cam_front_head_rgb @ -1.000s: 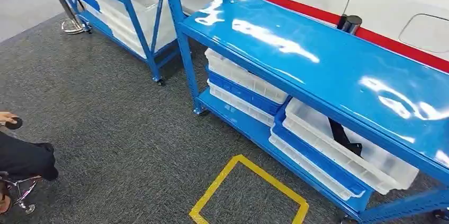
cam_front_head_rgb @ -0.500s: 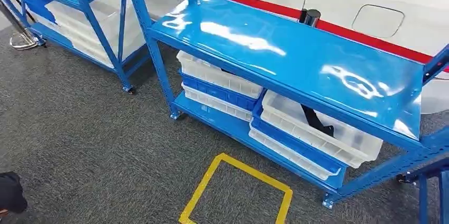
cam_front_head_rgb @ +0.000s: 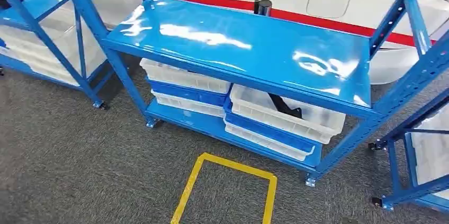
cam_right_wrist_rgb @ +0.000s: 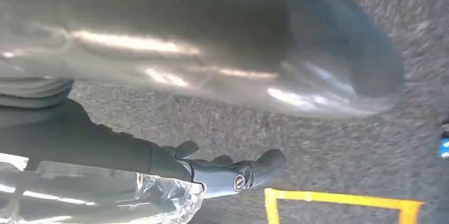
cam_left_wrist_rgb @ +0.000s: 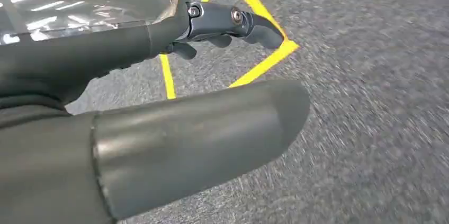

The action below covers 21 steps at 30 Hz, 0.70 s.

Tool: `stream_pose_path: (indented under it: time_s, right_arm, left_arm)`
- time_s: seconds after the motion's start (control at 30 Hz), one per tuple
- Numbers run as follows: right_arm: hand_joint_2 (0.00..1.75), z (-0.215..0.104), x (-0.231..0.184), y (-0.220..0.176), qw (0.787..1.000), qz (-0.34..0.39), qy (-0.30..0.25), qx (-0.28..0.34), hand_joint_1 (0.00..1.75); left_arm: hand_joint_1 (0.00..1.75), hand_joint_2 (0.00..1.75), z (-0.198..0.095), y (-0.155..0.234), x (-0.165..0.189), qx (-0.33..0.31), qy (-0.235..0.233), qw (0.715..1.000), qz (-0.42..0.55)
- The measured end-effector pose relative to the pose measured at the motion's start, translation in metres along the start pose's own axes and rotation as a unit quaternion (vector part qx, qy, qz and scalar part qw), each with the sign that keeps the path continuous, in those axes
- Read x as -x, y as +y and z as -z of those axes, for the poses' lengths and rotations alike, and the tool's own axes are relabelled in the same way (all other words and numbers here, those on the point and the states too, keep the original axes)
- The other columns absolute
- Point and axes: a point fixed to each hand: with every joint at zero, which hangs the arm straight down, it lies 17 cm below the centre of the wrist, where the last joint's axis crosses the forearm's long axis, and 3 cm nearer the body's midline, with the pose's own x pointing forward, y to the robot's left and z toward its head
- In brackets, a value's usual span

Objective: Take the parts from the cabinet and place them on the table.

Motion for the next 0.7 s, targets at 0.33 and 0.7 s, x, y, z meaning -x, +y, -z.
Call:
stream_pose_path:
  time_s: [0.33, 0.7]
  right_arm:
    - [0.0, -0.0009, -0.0027, 0.0031, 1.0, -0.005, -0.003, -0.004, 0.0]
    - [0.0, -0.0008, 0.0011, 0.0021, 1.0, -0.007, -0.001, -0.005, 0.0]
  left_arm:
    - [0.0, 0.0, 0.0004, 0.0021, 0.0033, -0.002, 0.004, 1.0, -0.002]
    - [0.0, 1.75, 0.0003, 0.0021, 0.0039, -0.002, 0.005, 1.0, -0.003]
